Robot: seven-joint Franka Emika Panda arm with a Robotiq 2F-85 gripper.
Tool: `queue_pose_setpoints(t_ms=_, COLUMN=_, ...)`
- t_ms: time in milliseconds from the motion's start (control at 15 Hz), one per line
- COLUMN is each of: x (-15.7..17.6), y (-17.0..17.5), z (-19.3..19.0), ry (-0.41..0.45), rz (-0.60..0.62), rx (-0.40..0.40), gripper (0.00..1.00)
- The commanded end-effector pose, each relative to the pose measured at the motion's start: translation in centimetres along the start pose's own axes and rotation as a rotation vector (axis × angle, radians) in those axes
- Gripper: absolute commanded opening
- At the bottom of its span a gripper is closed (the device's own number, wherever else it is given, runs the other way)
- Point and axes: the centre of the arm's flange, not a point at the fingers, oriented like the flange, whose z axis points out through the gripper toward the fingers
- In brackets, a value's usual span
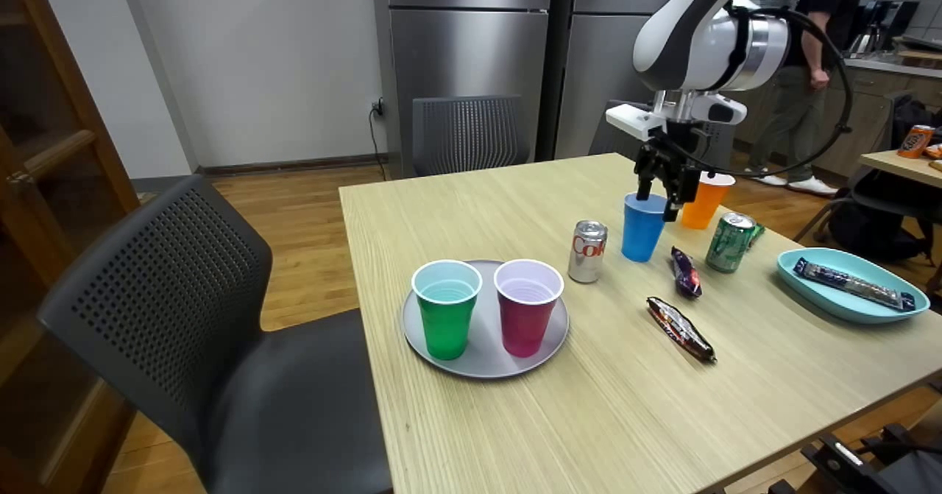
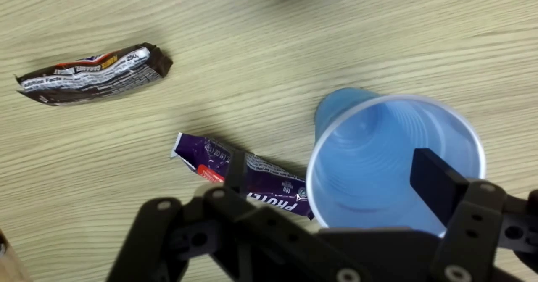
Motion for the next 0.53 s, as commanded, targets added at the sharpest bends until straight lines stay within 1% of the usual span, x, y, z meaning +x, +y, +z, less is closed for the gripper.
queue_pose_setpoints(t_ms=0, x=-0.07, y=-0.5, z=0.92, ry=0.007, rz=0.022, rx=0.01, gripper=1.0)
queue_pose_setpoints(t_ms=267, x=-0.04, y=-0.27, z=1.61, ry=0.011, rz=0.019, rx=0.002, gripper=1.0)
queue_pose_setpoints(t_ms=333, x=-0.02, y=-0.24, z=1.63, ry=0.011, rz=0.019, rx=0.004, gripper=0.75)
queue_pose_setpoints(t_ms=400, x=0.0, y=-0.23, z=1.61, ry=0.011, rz=0.019, rx=0.007, gripper=0.74)
queue_pose_setpoints(t_ms=467, x=0.01, y=-0.23, z=1.55, ry=0.01, rz=0.02, rx=0.009, gripper=0.66)
